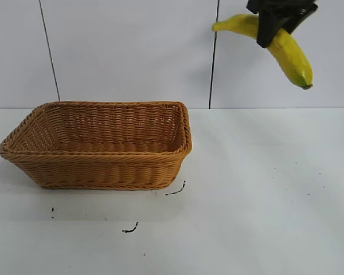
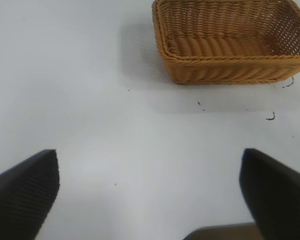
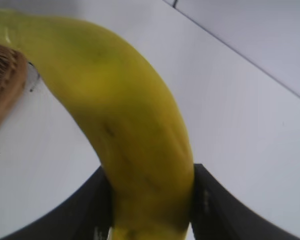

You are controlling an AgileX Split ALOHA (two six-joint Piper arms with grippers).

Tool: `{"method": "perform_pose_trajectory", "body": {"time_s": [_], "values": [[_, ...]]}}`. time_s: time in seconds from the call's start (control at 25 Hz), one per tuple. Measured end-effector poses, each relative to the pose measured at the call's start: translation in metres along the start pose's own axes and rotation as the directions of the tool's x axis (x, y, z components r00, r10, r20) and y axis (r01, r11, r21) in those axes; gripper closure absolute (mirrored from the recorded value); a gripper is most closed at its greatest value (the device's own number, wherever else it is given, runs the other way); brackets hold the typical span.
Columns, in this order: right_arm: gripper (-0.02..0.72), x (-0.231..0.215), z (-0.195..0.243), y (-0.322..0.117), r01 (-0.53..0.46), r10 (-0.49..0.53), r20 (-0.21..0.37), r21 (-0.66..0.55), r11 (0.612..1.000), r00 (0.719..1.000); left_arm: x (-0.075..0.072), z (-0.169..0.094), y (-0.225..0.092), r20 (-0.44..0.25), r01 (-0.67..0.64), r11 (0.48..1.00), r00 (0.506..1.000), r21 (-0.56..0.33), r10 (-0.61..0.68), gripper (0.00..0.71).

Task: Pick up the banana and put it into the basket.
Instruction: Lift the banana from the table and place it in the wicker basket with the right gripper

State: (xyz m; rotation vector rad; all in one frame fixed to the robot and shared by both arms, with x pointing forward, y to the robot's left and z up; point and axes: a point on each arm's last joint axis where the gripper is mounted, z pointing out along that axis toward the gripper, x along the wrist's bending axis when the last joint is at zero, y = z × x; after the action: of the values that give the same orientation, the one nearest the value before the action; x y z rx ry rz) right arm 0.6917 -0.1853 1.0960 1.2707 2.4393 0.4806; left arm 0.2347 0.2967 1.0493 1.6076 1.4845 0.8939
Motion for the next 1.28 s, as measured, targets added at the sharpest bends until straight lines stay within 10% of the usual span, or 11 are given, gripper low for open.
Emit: {"method": "perform_pose_trajectory", "body": {"time_s": [0.24,0.76,1.28], "values": [[0.381,0.065,0.008,0.031,0.215,-0.218,-0.024,-0.082,0.973,0.976,0.000,0.000,0.000,0.000,0.000,1.000,1.000,0.000,0.000,0.015],[0.381,0.203,0.053,0.065,0.605,-0.605,0.103,-0.299,0.738,0.789,0.000,0.000,0.000,0.000,0.000,1.000,1.000,0.000,0.000,0.015],[0.381,0.226,0.147,0.048,0.634,-0.642,0.061,-0.252,0.731,0.764,0.000,0.000,0.000,0.000,0.000,1.000,1.000,0.000,0.000,0.015]]}}
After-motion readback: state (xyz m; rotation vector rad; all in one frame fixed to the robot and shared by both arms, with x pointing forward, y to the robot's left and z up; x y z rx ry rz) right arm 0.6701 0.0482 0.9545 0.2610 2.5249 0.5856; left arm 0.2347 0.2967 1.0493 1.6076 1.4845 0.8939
